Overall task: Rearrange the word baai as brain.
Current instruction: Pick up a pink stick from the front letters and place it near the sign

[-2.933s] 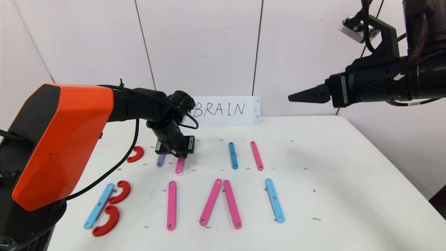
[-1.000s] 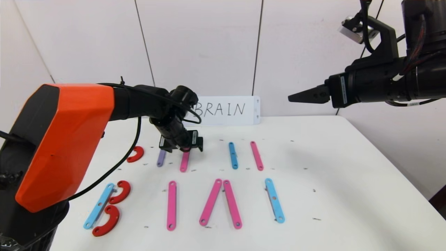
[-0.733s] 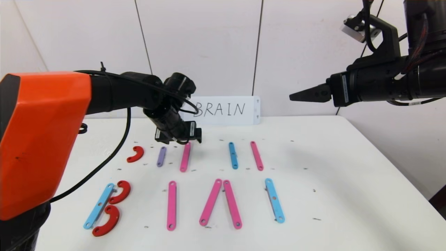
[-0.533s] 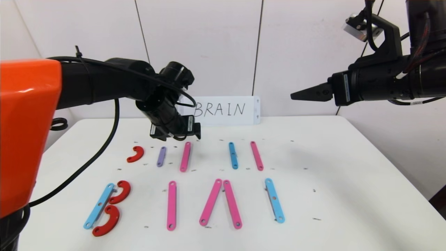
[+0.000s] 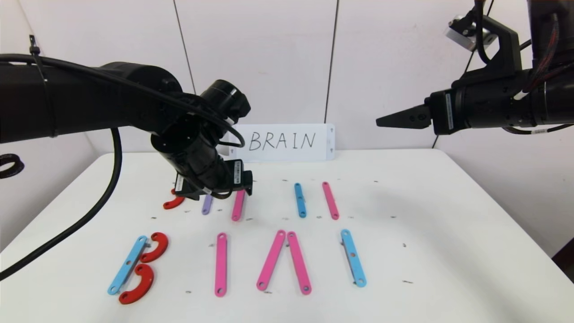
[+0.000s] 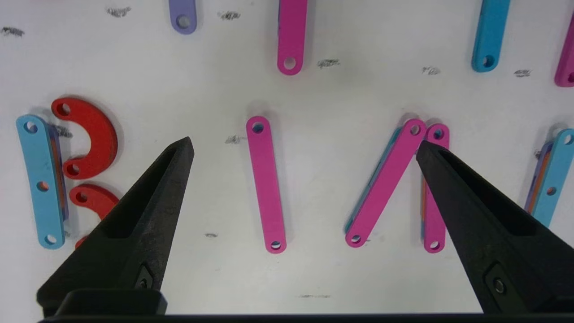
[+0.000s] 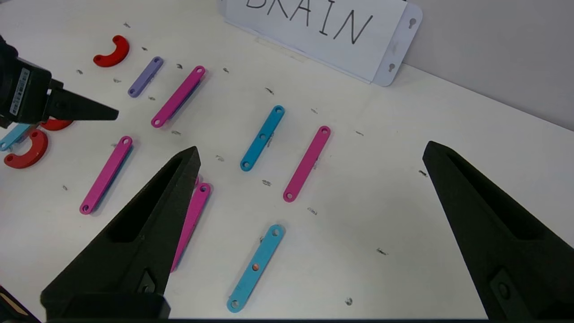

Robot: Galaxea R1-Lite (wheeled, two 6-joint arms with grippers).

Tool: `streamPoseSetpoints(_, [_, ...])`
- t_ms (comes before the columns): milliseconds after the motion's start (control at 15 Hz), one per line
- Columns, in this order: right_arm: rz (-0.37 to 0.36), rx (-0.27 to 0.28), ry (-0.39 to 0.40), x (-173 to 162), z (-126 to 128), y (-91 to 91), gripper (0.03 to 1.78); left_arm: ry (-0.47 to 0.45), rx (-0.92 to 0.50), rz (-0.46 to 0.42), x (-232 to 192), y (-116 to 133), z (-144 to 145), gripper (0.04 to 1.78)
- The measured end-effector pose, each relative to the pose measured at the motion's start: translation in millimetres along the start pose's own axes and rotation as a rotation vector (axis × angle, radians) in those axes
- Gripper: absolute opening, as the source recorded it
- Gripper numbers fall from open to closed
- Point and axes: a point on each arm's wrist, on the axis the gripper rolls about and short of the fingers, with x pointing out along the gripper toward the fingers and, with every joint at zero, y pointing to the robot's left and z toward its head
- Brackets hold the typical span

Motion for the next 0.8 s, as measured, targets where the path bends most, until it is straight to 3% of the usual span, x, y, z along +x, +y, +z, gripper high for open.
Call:
streamPoseSetpoints(267, [0.000, 0.001, 0.004, 0.0, -0.4, 0.0, 1.74, 0.057, 0.001, 0.034, 6.7, 4.2, -28.1, 1.74])
streamPoseSetpoints(800, [0.001, 0.001, 0.003, -0.5, -0.4, 0.3, 1.74, 0.108, 0.016, 0.054, 67.1, 15.4, -70.2, 1.74])
